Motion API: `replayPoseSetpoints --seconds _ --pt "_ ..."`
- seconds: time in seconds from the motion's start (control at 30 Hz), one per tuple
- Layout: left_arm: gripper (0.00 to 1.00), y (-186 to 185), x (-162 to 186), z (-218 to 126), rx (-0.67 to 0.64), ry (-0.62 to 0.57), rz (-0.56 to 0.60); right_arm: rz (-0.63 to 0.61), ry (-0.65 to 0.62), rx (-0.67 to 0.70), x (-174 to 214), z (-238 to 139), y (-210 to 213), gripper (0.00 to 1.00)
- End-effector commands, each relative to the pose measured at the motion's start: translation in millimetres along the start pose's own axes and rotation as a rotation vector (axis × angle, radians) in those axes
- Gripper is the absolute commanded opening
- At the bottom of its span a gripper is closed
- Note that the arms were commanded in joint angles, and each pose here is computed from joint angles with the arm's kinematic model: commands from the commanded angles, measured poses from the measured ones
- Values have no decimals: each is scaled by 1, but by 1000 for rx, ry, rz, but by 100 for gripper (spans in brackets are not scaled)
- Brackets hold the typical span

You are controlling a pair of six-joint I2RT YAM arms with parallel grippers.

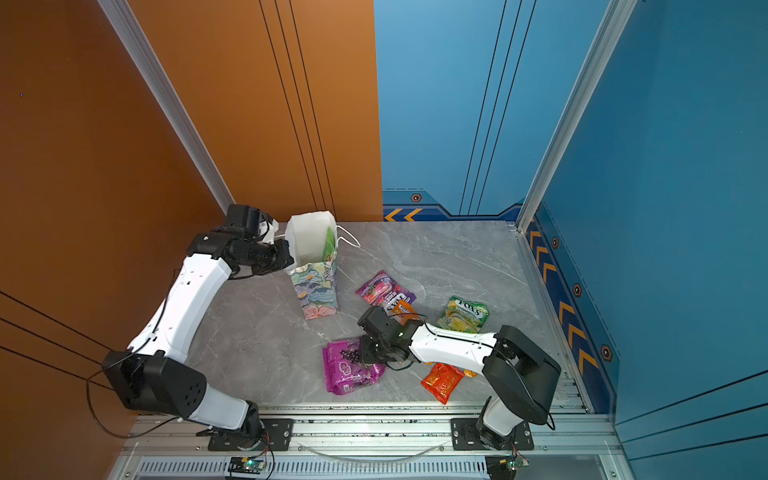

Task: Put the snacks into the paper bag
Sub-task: 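Close the right gripper on the purple grape candy bag's edge and lift, then carry the purple candy bag with the right gripper over the paper bag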

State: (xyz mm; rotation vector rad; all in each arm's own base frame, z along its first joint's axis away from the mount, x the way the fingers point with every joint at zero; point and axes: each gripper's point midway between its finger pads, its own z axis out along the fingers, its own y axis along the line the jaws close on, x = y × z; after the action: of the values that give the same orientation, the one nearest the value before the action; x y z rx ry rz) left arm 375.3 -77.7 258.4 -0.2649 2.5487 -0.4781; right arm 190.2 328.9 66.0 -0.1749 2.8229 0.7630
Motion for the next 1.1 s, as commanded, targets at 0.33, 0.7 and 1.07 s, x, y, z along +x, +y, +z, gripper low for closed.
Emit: replayPoseSetpoints --seconds 0.33,0.7,1.07 --pt "0 0 0 -3 -4 -18 5 -31 -188 316 -37 -72 -37 0" --pt "0 6 -2 -10 -86 -66 43 -39 -443 328 -95 -162 -40 0" --pt "0 4 -2 -20 -108 -102 61 -11 -690 336 -150 -250 -32 0"
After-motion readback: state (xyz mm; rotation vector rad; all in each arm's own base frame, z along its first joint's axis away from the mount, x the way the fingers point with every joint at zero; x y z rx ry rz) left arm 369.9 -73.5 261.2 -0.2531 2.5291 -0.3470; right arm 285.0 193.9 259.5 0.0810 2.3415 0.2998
